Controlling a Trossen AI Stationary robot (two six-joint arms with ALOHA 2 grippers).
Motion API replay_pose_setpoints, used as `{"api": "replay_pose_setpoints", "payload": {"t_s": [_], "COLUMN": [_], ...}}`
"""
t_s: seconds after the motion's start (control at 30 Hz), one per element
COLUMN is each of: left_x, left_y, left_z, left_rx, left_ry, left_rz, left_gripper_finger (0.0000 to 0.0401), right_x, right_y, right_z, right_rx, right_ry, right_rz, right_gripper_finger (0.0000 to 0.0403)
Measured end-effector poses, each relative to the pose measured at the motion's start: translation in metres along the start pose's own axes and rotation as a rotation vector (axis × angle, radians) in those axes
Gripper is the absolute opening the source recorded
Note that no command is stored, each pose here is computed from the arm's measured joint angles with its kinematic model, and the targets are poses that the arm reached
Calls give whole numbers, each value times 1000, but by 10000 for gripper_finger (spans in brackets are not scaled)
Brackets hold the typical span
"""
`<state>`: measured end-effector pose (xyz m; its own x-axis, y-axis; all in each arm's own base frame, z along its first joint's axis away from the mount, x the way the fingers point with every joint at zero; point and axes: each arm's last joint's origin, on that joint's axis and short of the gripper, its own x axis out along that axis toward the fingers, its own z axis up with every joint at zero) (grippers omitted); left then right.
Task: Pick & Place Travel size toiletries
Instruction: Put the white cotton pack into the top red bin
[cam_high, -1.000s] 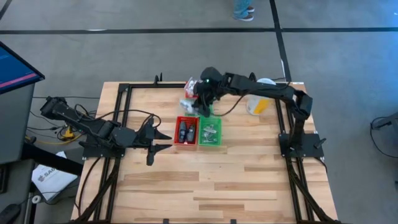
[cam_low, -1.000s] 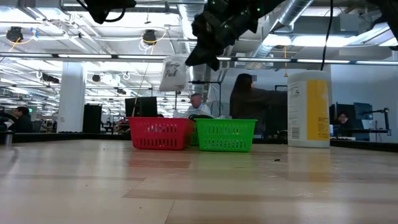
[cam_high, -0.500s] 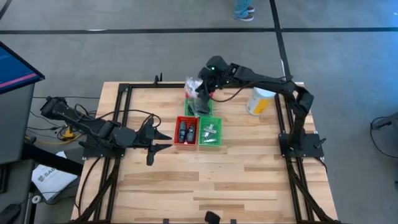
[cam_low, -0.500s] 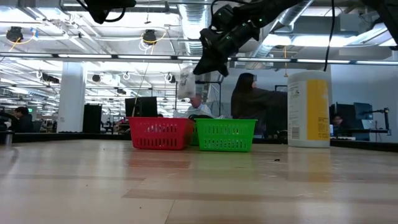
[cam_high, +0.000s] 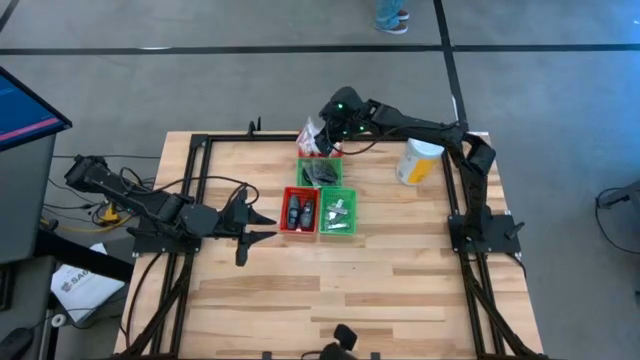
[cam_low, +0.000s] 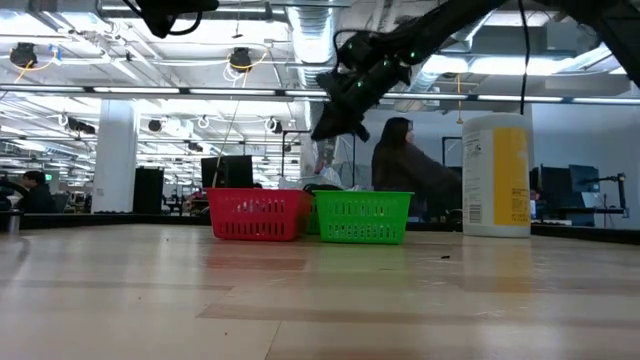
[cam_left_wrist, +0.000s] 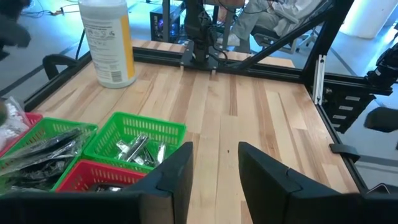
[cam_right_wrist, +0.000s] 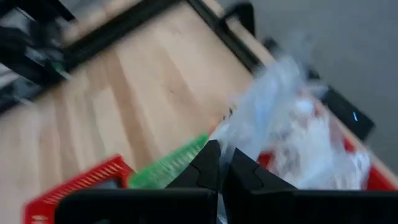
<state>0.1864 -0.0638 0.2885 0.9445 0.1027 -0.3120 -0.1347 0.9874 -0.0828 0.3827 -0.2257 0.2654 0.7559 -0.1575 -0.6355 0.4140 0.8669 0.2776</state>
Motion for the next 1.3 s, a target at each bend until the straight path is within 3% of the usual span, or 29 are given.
{"api": "replay_pose_setpoints", "payload": {"t_s": [0.33,1.3], "left_x": [0,0], "left_y": [0,0], "left_z": [0,0], "left_rx": [-2,-5], "left_ry": [-3,-3], "left_rz": [-1,-1], "left_gripper_finger": [116,116], "right_x": [15,16], "right_y": [-25,-27], "right_z": [-7,-7], "right_rx": [77,78], "right_ry": [21,24], "right_rz": [-31,-24], "right_gripper_finger": [0,0]}}
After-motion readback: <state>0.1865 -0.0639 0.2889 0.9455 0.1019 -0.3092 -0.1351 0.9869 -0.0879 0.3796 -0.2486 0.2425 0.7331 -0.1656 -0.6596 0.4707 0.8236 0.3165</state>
